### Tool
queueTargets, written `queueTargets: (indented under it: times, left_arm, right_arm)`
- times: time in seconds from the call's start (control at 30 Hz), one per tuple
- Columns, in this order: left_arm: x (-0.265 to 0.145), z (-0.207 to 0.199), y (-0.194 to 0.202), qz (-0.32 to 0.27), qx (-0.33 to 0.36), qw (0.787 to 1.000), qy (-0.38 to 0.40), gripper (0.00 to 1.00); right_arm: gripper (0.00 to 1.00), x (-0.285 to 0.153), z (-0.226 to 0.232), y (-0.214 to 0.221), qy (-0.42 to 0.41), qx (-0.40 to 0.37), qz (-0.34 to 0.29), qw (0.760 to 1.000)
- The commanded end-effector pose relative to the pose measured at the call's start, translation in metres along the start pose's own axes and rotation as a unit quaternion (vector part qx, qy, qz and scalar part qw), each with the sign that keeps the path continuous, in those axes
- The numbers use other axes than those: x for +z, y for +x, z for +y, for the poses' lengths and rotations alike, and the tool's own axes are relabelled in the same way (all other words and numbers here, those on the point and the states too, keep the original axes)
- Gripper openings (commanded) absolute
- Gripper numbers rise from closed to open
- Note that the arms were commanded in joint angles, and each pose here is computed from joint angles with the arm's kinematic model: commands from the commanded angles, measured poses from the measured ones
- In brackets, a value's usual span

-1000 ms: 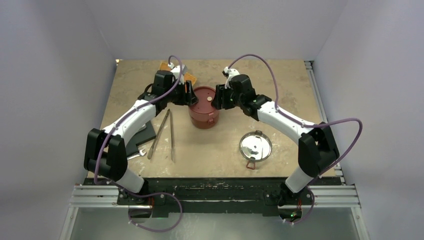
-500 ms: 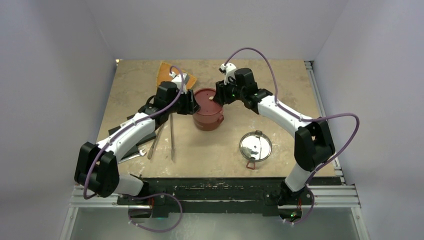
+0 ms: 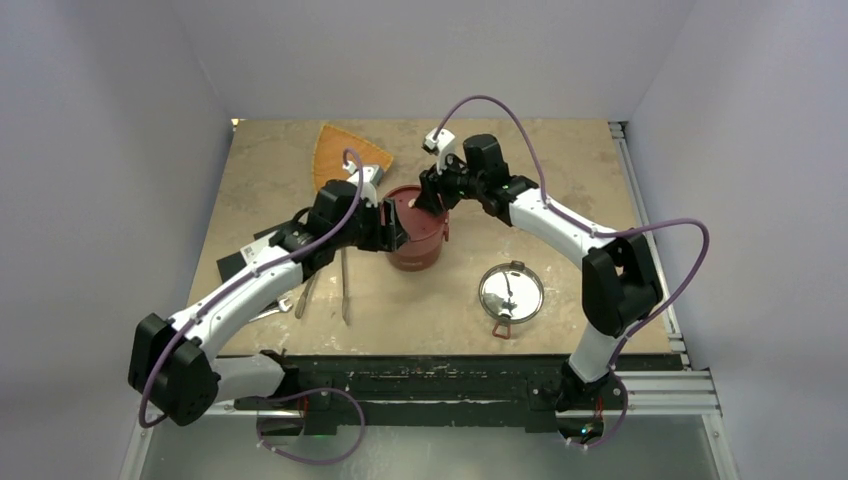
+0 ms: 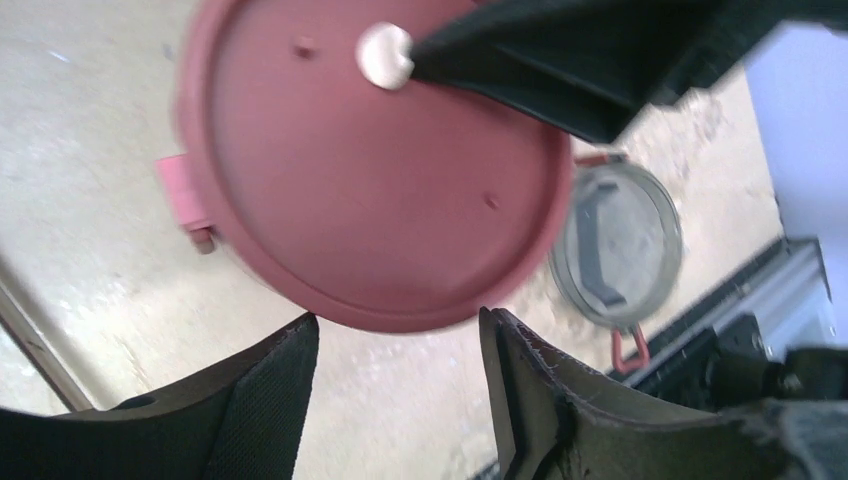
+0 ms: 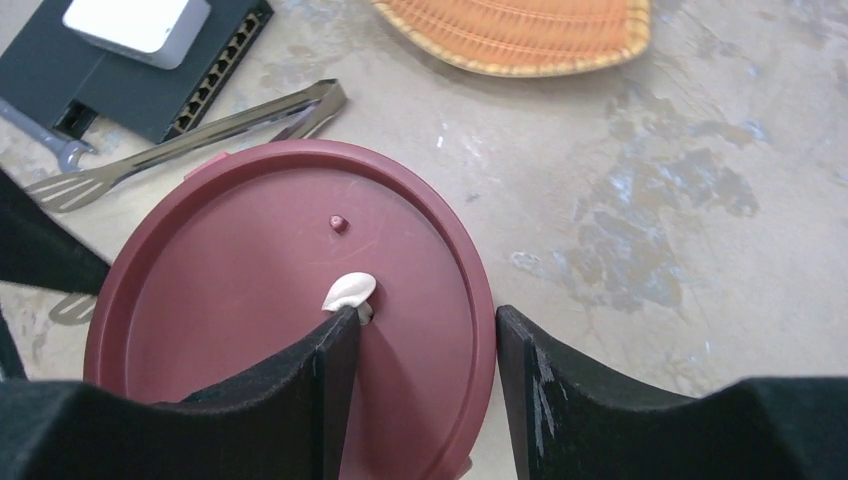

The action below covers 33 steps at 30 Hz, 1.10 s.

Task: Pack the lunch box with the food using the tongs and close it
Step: Close the box lid on the packing box.

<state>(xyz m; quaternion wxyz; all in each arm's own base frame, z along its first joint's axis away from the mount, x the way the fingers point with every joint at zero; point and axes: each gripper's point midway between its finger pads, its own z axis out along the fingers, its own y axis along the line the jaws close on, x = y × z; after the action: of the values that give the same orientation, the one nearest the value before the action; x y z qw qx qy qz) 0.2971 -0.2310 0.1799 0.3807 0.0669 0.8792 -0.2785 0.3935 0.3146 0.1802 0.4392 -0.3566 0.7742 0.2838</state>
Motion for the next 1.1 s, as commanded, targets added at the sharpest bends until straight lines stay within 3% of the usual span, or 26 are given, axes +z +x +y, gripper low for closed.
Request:
queueTargets:
  times: [0.0, 0.3, 0.5, 0.87, 1.07]
  left_arm:
    - [-0.026, -0.028, 0.023, 0.037, 0.003, 0.998, 0.049, 0.61]
    - [-0.054, -0.011, -0.002, -0.007, 0.021, 1.000, -0.018, 0.64]
    - [-0.061, -0.022, -0.026, -0.031, 0.078, 0.996, -0.004, 0.66]
    - [-0.033, 0.013, -0.035, -0.022, 0.105, 0.989, -0.100, 0.76]
    - [-0.022, 0.020, -0.034, -0.021, 0.108, 0.987, -0.115, 0.79]
  right_arm:
    - [0.56, 0.007, 0.038, -0.003, -0.077, -0.031, -0.002, 0.997]
    - [0.61, -0.014, 0.026, -0.006, -0.014, -0.009, 0.011, 1.000]
    - [0.74, -0.051, 0.020, -0.035, 0.050, 0.014, -0.028, 0.998]
    - [0.87, -0.076, 0.004, -0.013, 0.166, 0.137, 0.000, 0.977]
    - [0.89, -0.072, 0.017, -0.007, 0.166, 0.153, 0.002, 0.974]
